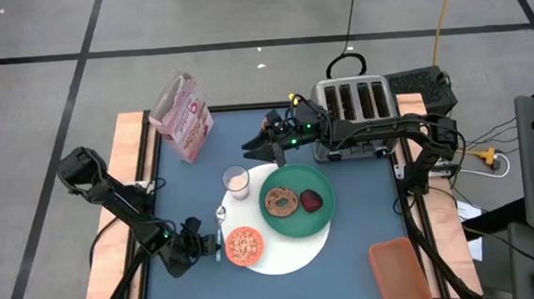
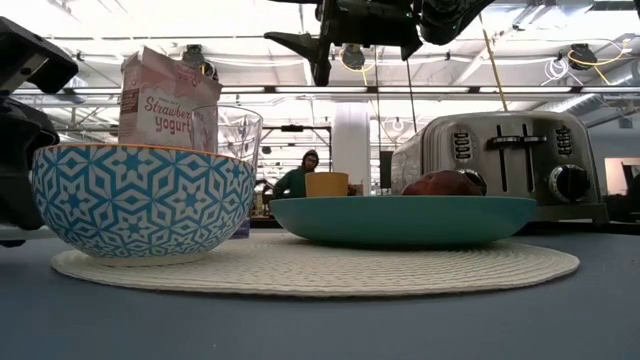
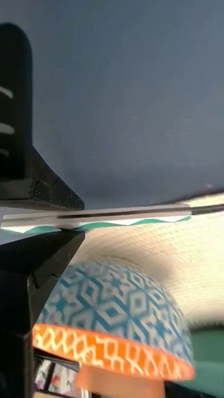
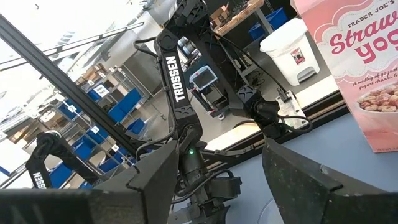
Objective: Arrange a breakfast setting
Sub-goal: Put the green patterned spoon beside the table mat
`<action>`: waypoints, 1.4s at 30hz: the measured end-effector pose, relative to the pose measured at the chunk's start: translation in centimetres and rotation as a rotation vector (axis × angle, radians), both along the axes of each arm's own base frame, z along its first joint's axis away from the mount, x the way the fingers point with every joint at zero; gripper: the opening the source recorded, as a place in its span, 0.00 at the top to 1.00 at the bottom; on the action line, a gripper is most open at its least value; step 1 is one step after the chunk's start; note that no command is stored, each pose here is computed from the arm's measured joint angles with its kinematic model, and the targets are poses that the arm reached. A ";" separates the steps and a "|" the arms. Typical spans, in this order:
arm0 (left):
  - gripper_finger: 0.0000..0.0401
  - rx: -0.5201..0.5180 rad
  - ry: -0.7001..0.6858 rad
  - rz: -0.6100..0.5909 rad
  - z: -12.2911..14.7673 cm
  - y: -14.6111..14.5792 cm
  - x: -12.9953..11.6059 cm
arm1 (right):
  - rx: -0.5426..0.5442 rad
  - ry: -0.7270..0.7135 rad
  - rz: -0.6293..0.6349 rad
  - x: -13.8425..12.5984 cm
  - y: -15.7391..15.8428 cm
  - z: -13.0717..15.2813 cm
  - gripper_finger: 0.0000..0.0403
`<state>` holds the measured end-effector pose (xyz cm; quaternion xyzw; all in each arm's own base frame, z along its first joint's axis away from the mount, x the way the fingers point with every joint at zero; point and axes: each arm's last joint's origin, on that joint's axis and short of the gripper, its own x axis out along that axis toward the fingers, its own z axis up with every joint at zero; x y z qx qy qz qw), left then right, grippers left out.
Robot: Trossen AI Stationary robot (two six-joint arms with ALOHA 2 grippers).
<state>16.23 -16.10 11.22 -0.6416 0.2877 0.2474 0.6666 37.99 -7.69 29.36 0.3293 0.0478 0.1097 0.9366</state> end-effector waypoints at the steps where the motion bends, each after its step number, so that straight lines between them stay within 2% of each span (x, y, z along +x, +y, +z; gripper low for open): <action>1: 0.83 -0.007 0.009 -0.009 0.0 0.0 0.0 | 0.000 0.000 0.000 0.0 0.0 0.0 0.45; 8: 0.83 -0.008 0.050 -0.052 -0.2 -0.1 -0.2 | 0.000 0.000 0.000 0.0 0.0 0.0 0.45; 42: 0.83 -0.018 0.069 -0.064 -0.2 -0.1 -0.2 | 0.001 0.005 0.000 0.0 0.0 0.0 0.45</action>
